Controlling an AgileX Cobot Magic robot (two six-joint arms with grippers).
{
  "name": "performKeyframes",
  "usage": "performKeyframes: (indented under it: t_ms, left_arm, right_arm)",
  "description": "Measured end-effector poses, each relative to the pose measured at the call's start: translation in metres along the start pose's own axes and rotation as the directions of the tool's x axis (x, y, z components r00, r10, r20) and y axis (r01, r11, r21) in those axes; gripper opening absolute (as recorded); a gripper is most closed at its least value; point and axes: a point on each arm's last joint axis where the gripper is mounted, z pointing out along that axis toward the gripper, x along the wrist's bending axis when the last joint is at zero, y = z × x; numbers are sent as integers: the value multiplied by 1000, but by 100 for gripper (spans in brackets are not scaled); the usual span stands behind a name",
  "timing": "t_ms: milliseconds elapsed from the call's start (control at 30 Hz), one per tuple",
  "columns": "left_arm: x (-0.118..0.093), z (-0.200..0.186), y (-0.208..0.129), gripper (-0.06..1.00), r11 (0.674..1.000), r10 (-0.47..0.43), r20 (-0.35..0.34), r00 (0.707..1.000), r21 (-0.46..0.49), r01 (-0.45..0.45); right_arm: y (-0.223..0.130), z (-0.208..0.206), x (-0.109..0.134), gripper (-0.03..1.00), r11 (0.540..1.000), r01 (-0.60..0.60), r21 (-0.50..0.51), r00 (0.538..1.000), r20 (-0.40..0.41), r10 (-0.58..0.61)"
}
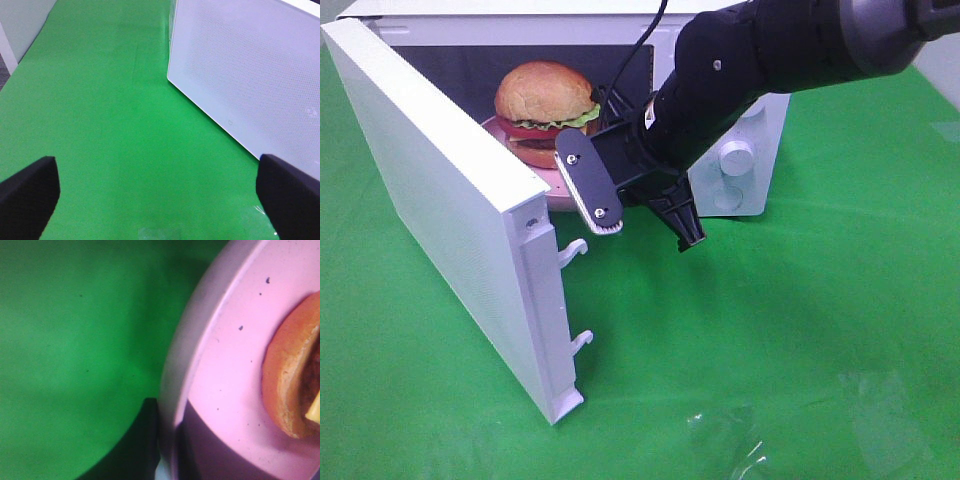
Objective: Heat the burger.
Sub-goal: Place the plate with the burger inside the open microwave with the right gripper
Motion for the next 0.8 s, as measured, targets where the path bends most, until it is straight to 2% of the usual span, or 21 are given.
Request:
performKeyframes:
  t_ms: [800]
  left_arm:
    - [0, 0, 0, 99, 1000, 0, 0, 1000, 0, 0]
  right_arm:
    - [-3, 39, -35, 6, 994, -94, 49, 995, -33, 96]
